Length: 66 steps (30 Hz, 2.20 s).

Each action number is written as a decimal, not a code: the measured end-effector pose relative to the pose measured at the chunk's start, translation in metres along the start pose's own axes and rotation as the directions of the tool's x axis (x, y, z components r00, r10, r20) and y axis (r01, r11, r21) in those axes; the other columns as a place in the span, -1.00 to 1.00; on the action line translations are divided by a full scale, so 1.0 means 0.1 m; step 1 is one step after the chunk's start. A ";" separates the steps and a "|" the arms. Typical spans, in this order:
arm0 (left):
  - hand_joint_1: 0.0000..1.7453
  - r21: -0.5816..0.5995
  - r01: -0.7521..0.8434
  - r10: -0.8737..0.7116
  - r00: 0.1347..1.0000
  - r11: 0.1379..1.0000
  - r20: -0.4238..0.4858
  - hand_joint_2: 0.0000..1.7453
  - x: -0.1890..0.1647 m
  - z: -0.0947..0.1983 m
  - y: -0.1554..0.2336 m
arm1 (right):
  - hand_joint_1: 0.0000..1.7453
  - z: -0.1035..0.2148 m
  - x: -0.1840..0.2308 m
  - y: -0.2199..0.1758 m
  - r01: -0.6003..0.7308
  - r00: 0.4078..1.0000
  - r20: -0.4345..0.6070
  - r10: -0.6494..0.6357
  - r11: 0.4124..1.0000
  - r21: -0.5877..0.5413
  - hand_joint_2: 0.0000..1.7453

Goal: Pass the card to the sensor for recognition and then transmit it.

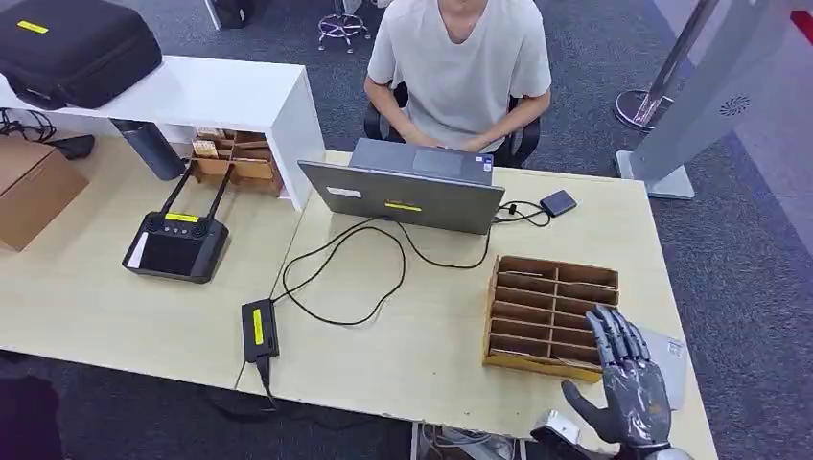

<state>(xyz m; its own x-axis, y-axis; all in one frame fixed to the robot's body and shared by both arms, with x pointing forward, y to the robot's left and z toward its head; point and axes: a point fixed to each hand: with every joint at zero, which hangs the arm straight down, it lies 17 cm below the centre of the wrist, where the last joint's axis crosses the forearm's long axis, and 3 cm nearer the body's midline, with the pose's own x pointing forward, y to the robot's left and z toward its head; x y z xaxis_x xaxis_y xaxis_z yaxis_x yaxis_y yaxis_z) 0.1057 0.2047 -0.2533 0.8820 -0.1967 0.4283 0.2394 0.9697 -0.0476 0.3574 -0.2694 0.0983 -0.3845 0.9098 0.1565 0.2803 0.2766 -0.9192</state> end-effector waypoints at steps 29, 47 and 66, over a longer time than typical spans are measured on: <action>-1.00 -0.001 0.013 -0.013 1.000 1.000 0.004 -1.00 0.01 -0.01 0.00 | 1.00 0.07 -0.09 0.17 -0.002 1.000 -0.021 0.003 0.999 0.049 1.00; -1.00 0.017 0.013 -0.014 1.000 1.000 0.028 1.00 0.05 -0.01 0.03 | 0.32 0.06 -0.14 0.11 0.000 1.000 -0.029 0.001 1.000 0.030 1.00; -1.00 0.113 0.023 -0.024 1.000 0.993 0.007 1.00 -0.04 -0.01 0.21 | 0.32 0.11 -0.17 0.02 -0.020 0.999 -0.036 0.020 1.000 0.017 1.00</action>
<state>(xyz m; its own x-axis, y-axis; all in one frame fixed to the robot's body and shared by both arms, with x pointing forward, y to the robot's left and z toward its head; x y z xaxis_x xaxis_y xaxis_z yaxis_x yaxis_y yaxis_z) 0.1077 0.2257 -0.2568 0.8729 -0.2191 0.4359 0.2124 0.9750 0.0647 0.3550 -0.2875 0.0897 -0.3472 0.9256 0.1507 0.2727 0.2534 -0.9282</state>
